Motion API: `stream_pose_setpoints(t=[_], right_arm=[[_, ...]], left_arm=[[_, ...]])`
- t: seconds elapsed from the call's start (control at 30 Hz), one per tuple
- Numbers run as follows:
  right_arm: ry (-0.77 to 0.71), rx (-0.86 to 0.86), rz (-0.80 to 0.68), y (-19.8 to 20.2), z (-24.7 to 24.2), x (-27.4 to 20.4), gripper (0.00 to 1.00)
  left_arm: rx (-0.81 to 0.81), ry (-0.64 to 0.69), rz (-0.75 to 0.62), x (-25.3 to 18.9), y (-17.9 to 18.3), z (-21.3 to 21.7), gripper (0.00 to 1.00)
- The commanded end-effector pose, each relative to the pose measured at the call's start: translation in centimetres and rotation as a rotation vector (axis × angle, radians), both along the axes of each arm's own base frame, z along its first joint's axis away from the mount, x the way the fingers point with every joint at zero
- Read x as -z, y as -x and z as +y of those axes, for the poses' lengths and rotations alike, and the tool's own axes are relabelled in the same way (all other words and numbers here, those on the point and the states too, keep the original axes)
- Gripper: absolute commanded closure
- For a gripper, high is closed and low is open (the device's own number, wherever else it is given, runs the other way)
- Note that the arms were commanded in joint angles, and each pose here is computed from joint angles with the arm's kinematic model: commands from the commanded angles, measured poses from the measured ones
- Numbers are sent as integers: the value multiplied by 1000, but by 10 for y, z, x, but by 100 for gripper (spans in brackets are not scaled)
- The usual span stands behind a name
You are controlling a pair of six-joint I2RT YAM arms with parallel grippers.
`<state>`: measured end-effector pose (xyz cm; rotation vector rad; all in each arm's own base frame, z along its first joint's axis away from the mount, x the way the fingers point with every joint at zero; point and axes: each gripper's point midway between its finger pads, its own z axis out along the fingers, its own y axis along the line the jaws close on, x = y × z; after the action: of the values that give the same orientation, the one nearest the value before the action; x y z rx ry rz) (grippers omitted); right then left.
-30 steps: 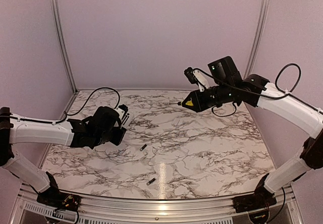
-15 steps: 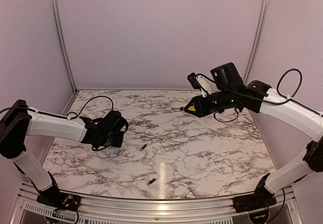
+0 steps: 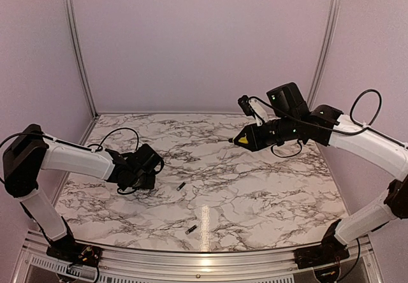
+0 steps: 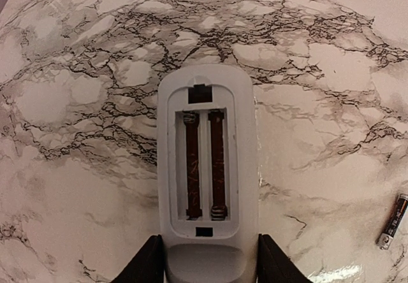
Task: Unload the batteries from the remote control
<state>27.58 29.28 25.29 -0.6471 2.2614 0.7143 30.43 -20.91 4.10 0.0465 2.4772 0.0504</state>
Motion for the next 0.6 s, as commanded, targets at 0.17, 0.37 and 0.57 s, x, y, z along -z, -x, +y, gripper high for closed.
stream_pose_setpoints(t=[0.17,0.37,0.57], right_arm=[[-26,16,-21,-2,-4,-9,100],[-23,16,-19,-2,-5,-7,100],[-29,19,-13,0,-5,-5,100]], left_arm=[[-37,5,39,14,7,6,63],[-40,12,40,14,8,7,43],[-38,25,37,12,9,7,26]])
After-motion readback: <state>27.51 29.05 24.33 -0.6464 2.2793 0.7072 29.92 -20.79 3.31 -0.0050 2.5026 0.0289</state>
